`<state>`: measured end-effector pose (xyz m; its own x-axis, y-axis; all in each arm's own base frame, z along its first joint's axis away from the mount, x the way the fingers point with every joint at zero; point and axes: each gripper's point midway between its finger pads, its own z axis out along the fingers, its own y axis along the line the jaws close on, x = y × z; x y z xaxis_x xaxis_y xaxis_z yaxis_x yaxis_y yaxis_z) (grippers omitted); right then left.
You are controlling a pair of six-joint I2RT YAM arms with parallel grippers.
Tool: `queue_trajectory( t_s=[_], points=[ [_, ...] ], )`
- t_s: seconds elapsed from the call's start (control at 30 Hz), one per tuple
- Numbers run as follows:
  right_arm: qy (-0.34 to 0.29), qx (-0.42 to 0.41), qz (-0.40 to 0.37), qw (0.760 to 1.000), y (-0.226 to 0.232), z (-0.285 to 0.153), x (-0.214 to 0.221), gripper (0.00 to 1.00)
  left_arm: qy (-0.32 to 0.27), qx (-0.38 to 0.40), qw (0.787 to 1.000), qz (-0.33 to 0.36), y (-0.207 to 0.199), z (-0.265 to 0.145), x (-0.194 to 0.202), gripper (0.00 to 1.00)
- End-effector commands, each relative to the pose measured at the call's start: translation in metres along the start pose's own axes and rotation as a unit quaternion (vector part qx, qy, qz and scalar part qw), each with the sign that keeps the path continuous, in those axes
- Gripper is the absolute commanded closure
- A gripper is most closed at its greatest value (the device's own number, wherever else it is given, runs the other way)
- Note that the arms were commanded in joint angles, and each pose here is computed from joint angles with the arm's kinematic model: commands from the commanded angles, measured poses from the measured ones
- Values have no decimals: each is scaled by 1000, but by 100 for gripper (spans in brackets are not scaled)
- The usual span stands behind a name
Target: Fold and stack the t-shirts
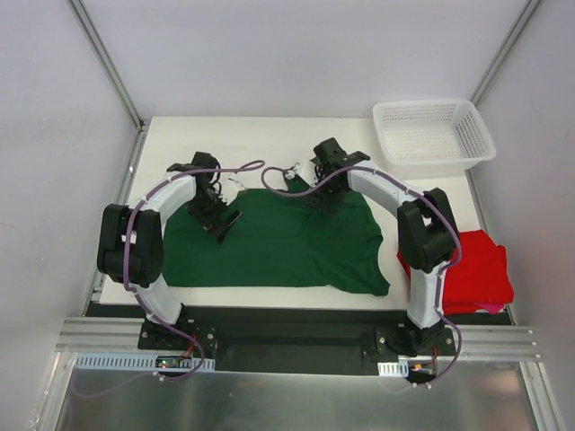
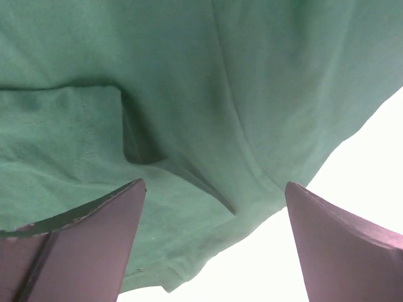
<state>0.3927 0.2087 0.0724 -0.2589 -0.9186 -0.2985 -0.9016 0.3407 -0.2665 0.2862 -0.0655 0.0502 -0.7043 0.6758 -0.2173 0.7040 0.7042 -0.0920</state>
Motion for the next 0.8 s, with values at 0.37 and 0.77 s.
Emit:
queue_trajectory(
  t_s=[0.37, 0.77],
  points=[
    [16, 60, -33, 998, -29, -6, -16, 4, -4, -18, 999, 28, 2, -9, -11, 1],
    [63, -48, 26, 997, 26, -85, 49, 4, -24, -24, 999, 34, 1, -21, -34, 1]
  ],
)
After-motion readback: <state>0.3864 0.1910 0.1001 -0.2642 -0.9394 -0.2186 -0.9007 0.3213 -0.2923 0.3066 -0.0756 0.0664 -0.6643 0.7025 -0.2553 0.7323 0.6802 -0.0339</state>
